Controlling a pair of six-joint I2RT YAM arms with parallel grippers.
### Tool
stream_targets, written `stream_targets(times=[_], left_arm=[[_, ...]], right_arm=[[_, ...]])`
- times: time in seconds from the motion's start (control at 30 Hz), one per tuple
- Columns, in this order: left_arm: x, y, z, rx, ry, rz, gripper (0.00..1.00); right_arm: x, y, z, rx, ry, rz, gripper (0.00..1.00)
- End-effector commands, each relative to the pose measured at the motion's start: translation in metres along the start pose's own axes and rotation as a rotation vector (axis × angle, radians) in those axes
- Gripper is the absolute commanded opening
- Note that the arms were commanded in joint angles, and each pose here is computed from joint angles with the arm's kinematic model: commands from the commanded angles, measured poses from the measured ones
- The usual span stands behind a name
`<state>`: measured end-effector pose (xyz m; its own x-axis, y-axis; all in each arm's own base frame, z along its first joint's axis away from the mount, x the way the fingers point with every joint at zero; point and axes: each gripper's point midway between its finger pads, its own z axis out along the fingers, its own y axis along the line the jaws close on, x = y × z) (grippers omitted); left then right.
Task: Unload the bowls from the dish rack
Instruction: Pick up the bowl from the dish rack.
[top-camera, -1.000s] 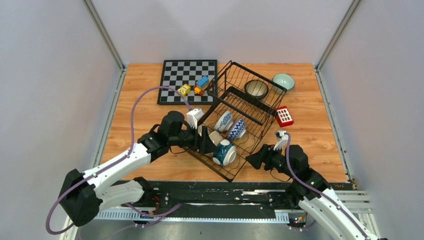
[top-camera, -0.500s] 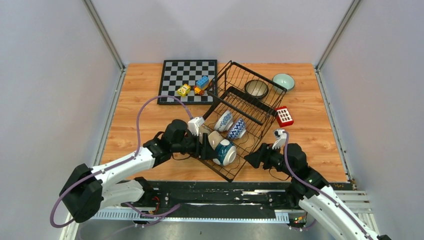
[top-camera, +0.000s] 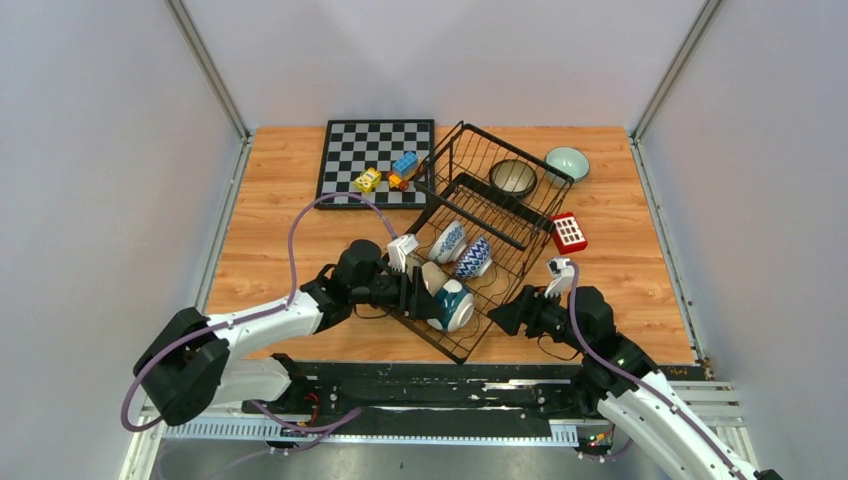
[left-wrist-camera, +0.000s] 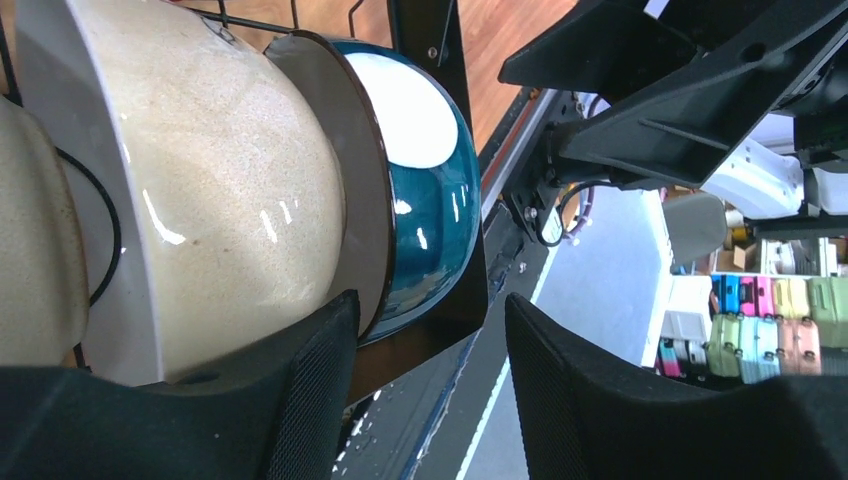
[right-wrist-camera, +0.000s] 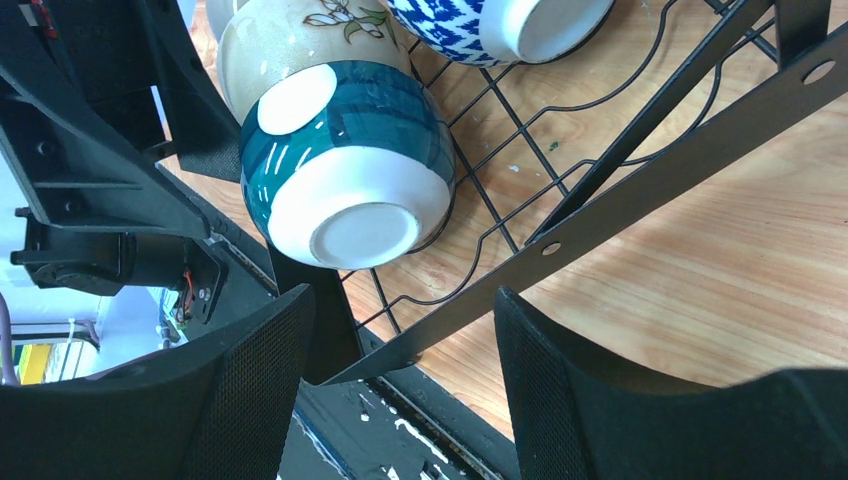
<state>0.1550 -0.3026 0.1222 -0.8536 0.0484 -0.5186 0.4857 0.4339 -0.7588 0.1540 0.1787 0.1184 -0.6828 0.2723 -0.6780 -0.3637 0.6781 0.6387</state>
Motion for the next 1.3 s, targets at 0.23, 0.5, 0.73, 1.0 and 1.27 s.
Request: stream_targets(times=[0.23,0.5,0.73,1.0,1.27], left_arm=[[0.002,-0.006,0.012,0.099,-0.002,0.03,0.53],[0.0,-0.01,0.018,0.146,-0.002,0.025,0.43],[-0.004,-0.017,0.018,0.184,-0.025,0.022,0.33],[-0.011,-0.026,0.019,0.242,-0.07,0.005,0.18],[-0.019,-0.04,0.02,0.344,-0.11,-0.034,0.0]], right_arm=[[0.0,0.001,0.0,-0.018,-0.01,0.011,0.69],[-0.001,0.002,-0.001,-0.023,-0.017,0.008,0.69],[0.002,0.001,-0.001,-0.022,-0.012,0.009,0.69],[0.004,0.0,-0.003,-0.033,-0.023,0.016,0.69],[0.003,0.002,-0.004,-0.039,-0.027,0.012,0.69]])
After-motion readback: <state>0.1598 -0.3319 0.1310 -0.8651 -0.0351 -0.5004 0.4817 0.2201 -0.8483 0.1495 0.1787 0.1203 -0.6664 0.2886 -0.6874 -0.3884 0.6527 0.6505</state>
